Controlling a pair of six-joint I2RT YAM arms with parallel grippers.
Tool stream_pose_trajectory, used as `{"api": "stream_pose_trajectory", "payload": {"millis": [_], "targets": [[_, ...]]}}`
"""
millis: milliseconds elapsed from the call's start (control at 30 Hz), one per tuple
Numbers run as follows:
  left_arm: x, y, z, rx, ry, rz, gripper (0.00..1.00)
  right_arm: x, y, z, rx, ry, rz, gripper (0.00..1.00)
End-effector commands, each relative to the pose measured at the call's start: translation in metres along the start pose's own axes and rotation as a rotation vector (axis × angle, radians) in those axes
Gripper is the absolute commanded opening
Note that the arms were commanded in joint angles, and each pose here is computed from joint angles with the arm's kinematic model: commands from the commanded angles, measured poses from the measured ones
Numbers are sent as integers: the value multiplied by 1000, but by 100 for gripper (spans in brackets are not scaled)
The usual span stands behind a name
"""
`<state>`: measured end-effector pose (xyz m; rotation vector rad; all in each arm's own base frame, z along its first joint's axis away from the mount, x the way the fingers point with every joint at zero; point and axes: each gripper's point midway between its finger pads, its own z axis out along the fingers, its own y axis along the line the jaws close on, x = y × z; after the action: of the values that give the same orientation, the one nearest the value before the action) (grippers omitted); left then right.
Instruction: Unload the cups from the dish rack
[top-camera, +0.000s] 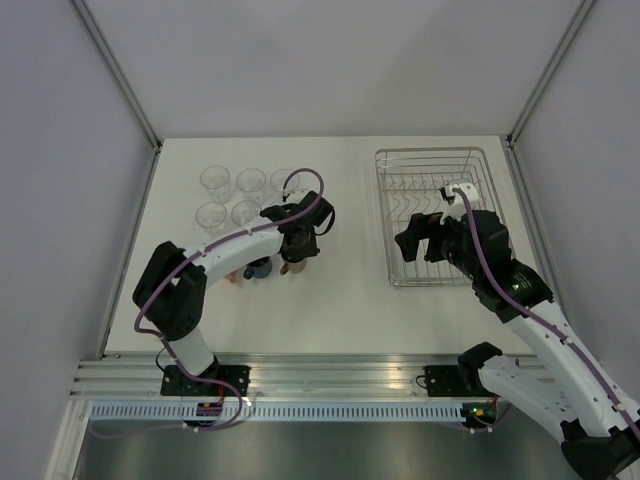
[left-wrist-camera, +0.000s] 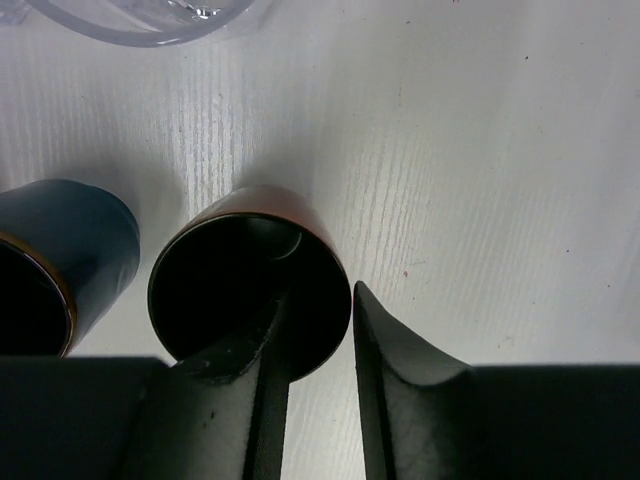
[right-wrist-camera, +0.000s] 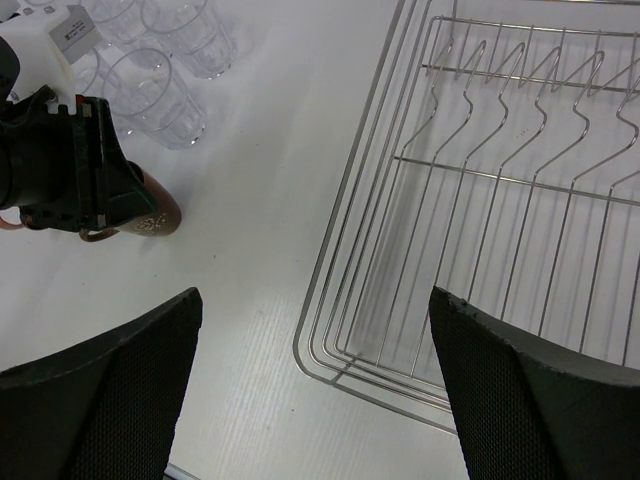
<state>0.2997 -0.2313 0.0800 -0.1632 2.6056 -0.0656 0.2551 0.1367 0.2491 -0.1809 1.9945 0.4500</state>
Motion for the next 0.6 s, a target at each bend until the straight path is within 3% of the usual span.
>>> {"api": "stream_pose_trajectory", "payload": {"millis": [0,167,267,300,333,567], "targets": [[-24,-2,-26,21,-62,14,35,-13,-4,-2,28,-27,-21,98],[-49,4,-64,48,-148,-3,57,-28,-17,-9,115,-50,-45,98],[-69,14,-94,71,-234,-9,77,-39,-24,-17,161,-78,-57,98],[-76,19,-103,72,-264,-14,91,-41,-27,-20,177,-86,-59,98],[-83,25,-111,66,-303,-11,96,-43,-30,-22,195,-93,-60,98],[-122,98,-182,-79,-565,75,100,-61,-47,-58,291,-175,-85,98]]}}
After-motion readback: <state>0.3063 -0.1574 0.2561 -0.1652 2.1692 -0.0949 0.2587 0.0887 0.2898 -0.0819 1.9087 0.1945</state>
